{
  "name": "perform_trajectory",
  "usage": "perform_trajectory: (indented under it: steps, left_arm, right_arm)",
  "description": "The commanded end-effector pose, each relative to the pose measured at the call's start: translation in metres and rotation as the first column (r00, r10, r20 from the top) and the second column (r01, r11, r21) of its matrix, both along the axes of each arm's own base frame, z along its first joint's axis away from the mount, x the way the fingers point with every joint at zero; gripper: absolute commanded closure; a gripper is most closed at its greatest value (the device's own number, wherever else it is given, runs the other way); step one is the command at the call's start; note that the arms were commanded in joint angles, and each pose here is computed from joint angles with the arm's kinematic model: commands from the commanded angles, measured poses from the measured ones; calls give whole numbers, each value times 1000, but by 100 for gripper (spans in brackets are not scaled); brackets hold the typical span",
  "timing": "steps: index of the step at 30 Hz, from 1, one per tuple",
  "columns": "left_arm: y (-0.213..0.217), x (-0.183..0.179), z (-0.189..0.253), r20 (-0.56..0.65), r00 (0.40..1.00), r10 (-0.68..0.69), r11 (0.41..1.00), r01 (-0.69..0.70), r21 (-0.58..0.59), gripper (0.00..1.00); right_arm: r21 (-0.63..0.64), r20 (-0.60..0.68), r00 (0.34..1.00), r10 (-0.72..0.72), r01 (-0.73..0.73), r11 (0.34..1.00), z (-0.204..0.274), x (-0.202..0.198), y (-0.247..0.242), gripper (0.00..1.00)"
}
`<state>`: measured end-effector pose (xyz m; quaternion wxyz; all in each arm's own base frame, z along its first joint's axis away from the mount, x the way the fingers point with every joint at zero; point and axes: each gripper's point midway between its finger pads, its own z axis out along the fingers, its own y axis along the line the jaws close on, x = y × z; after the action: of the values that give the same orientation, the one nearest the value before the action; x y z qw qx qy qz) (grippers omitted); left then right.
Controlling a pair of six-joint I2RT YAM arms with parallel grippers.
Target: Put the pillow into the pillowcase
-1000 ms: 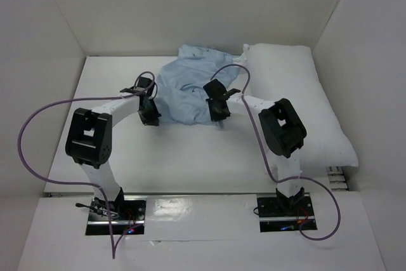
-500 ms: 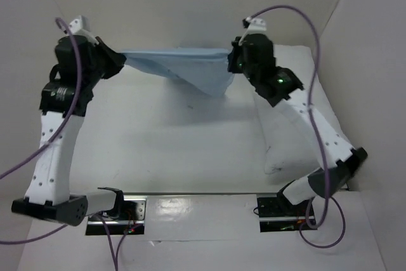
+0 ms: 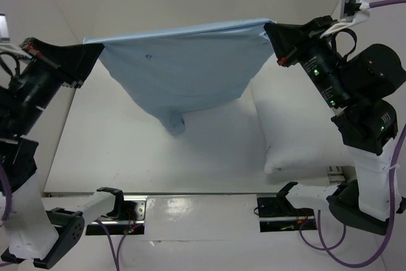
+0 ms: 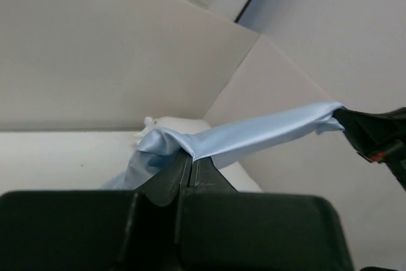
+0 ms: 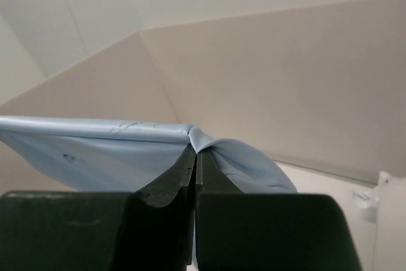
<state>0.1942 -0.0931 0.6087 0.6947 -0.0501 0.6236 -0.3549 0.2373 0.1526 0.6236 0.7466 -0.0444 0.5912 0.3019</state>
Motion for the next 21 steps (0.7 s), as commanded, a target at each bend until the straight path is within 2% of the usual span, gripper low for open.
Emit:
perform_trajectory:
  steps: [1, 6, 9, 10, 11, 16, 18, 20, 21]
  left_arm:
    - [26, -48, 45, 159, 980, 122, 992, -114, -61, 100]
    - [26, -49, 46, 158, 980, 120, 991, -111, -69, 100]
    - [25, 16, 8, 9, 989, 150, 988, -149, -30, 100]
    - [30, 53, -22, -93, 976, 197, 980, -199, -11, 100]
    - [33, 70, -39, -145, 964, 224, 974, -226, 3, 100]
    - [61, 159, -138, -360, 855, 374, 927, -352, 126, 100]
    - [75, 184, -165, -411, 811, 416, 909, -382, 166, 100]
    - [101, 219, -203, -478, 751, 456, 889, -416, 194, 100]
    - [109, 231, -215, -501, 737, 453, 889, -414, 194, 100]
  right_arm:
    - [111, 144, 962, -231, 216, 970, 50, -31, -76, 100]
    - [139, 155, 952, -266, 245, 959, 43, -18, -77, 100]
    - [98, 106, 940, -324, 315, 944, 7, 29, -62, 100]
    - [70, 82, 935, -345, 340, 938, -13, 51, -54, 100]
    - [50, 66, 937, -344, 341, 939, -27, 66, -45, 100]
    - [-116, -49, 949, -310, 303, 946, -121, 163, 11, 100]
    - [-121, -60, 969, -241, 233, 965, -138, 188, 29, 100]
    - [-162, -112, 974, -197, 177, 971, -180, 224, 54, 100]
    - [-149, -87, 983, -162, 148, 978, -178, 233, 65, 100]
